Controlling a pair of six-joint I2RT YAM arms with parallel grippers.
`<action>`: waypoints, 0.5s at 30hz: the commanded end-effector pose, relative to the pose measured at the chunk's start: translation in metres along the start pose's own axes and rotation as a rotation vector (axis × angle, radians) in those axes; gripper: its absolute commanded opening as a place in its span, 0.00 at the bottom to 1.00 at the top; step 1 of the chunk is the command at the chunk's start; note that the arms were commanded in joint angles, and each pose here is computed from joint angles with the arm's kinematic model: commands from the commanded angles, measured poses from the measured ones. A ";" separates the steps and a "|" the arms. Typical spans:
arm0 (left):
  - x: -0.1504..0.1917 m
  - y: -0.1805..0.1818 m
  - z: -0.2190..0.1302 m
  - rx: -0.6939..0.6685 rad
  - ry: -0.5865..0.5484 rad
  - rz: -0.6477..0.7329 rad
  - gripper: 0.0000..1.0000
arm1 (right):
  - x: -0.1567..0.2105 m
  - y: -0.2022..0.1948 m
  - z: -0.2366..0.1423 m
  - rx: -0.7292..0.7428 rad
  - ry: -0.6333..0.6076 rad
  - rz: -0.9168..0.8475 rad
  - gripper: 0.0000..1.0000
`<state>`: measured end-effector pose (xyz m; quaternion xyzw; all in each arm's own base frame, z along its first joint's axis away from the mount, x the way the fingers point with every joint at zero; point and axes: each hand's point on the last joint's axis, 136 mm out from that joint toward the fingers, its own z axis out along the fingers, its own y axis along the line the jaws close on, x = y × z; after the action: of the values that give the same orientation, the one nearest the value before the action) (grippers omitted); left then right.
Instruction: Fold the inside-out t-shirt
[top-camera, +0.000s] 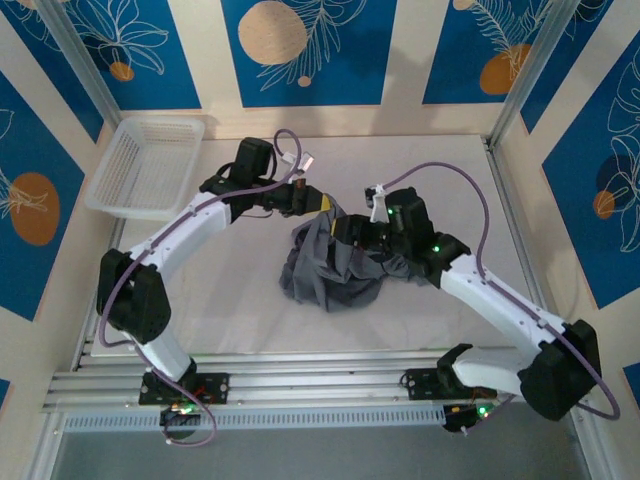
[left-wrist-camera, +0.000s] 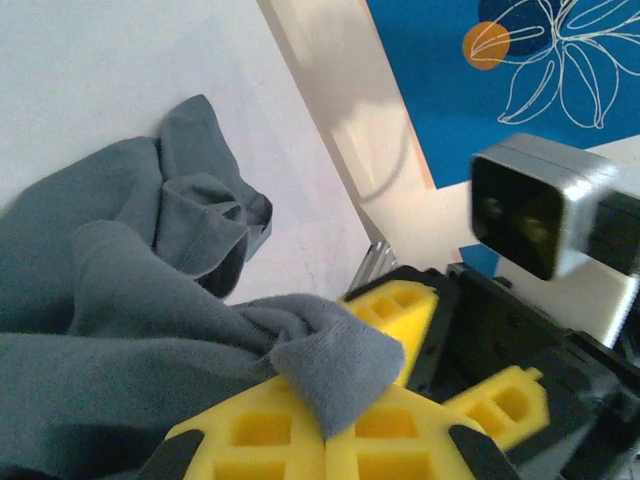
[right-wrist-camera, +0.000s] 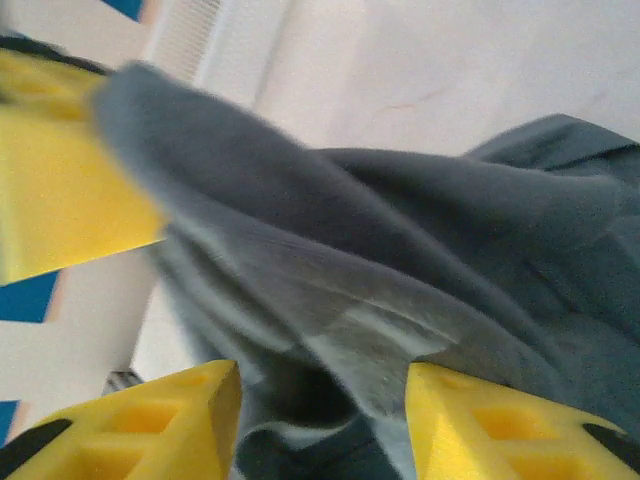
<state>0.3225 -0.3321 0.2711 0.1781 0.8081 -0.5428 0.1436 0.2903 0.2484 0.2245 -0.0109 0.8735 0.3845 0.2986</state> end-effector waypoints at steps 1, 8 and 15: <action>-0.008 -0.012 0.001 0.023 -0.005 0.024 0.00 | 0.004 -0.023 0.014 0.111 0.047 0.035 0.52; -0.008 -0.014 0.000 0.017 0.003 0.037 0.00 | 0.007 -0.025 0.045 0.030 0.110 0.054 0.53; -0.003 0.013 -0.010 -0.124 0.009 0.030 0.00 | -0.006 -0.014 0.021 -0.056 0.065 0.067 0.00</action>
<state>0.3248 -0.3296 0.2659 0.1772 0.8217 -0.5233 0.1399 0.3153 0.2500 0.1725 0.0170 0.8988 0.3693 0.2358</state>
